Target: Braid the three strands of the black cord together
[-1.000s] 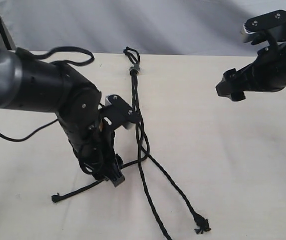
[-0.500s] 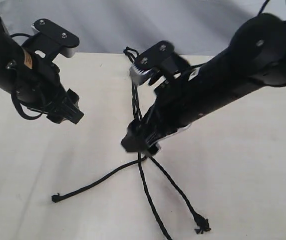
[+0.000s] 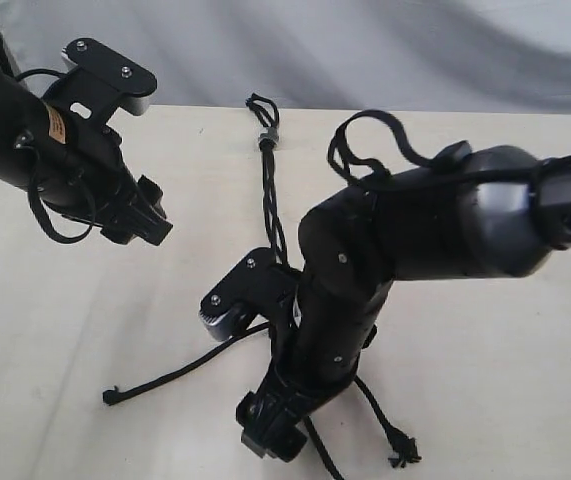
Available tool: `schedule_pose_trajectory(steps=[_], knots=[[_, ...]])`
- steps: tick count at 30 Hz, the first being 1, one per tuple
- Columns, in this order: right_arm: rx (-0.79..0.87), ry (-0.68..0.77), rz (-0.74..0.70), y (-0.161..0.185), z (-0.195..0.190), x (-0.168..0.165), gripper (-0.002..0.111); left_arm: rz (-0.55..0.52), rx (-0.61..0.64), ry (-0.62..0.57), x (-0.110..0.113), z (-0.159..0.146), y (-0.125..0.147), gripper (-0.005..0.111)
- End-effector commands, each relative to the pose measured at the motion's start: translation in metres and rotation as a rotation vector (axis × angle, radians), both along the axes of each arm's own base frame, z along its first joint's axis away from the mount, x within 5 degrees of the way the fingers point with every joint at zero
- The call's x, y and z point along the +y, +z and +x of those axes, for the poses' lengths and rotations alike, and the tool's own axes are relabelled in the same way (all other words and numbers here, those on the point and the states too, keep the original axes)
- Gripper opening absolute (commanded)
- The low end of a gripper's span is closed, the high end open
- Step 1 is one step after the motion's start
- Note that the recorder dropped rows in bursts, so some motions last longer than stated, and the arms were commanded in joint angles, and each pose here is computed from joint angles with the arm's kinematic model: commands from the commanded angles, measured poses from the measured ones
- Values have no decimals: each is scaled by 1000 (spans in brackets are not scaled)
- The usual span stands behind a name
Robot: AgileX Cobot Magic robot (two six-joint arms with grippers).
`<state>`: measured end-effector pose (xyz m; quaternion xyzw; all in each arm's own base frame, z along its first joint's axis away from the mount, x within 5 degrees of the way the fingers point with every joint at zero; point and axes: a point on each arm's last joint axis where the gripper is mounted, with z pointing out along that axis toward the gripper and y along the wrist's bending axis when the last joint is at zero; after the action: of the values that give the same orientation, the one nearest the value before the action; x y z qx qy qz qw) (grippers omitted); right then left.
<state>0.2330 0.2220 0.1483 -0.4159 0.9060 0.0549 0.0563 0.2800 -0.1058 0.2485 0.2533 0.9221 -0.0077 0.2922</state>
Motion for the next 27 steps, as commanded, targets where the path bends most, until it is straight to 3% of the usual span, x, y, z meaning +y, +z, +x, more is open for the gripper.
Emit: schedule_pose_trajectory(steps=[1, 4, 8, 15, 21, 27], knots=[[30, 4, -51, -16, 0, 1, 86, -11, -8, 11, 1, -1, 1, 65], [48, 2, -67, -23, 0, 1, 58, -11, -8, 11, 1, -1, 1, 65], [66, 42, -86, -27, -6, 5, 0, -14, -14, 11, 1, 0, 1, 65], [-56, 166, -75, 9, -7, 7, 2, -19, -25, 10, 1, 0, 2, 65], [-331, 355, -231, 31, 21, -14, 2, -19, -25, 10, 1, 0, 2, 65], [-336, 301, -224, -8, 58, -36, 2, -19, -25, 10, 1, 0, 2, 65]])
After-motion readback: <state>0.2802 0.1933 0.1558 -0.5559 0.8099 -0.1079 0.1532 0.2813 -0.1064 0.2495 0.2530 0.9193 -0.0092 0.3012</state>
